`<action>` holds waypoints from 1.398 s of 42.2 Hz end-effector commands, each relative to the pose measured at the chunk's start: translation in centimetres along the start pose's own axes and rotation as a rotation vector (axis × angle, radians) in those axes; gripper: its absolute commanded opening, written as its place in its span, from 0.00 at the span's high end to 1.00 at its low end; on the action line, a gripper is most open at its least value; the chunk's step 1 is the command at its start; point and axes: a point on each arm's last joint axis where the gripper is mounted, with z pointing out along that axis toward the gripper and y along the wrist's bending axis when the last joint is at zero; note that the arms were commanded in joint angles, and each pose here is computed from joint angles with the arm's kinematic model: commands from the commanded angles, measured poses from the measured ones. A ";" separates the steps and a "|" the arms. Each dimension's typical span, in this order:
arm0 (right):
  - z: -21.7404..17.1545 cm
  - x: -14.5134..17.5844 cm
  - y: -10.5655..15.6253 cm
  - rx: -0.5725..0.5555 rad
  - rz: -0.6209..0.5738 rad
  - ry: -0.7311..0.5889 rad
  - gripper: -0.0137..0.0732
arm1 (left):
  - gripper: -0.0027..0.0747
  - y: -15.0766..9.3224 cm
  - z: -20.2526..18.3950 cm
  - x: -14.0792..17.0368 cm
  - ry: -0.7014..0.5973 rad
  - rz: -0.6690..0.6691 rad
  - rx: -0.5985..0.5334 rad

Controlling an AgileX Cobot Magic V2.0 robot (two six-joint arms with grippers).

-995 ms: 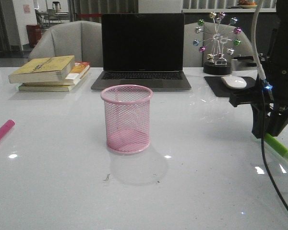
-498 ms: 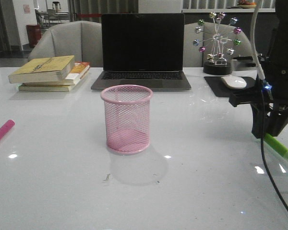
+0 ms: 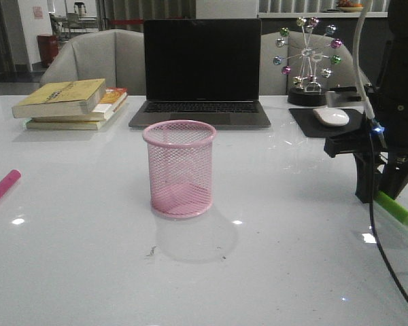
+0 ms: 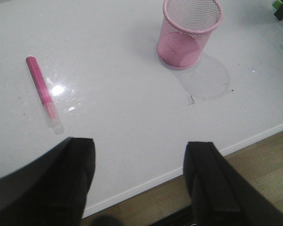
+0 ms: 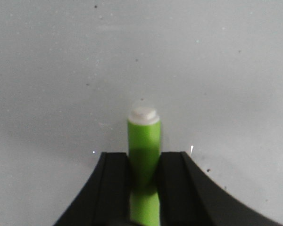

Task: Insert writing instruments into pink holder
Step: 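Lift the green marker with the right gripper over the pink holder, then lower the green marker into the holder and open the right gripper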

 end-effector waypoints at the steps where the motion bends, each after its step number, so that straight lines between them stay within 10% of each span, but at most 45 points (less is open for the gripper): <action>1: -2.5 -0.6 0.0 -0.005 0.002 -0.070 0.73 | 0.38 -0.2 -0.6 -1.2 -0.091 -0.001 0.010; 27: -21.3 3.3 12.0 -0.283 -0.267 -0.938 0.74 | 0.38 -0.2 -0.6 -1.2 -0.091 -0.001 0.010; 43: -15.6 6.8 17.0 -0.488 -0.283 -1.374 0.74 | 0.38 -0.2 -0.6 -1.2 -0.091 -0.001 0.010; 59: -9.1 5.0 18.7 -0.483 -0.275 -1.449 0.73 | 0.38 -0.2 -0.6 -1.2 -0.091 -0.001 0.010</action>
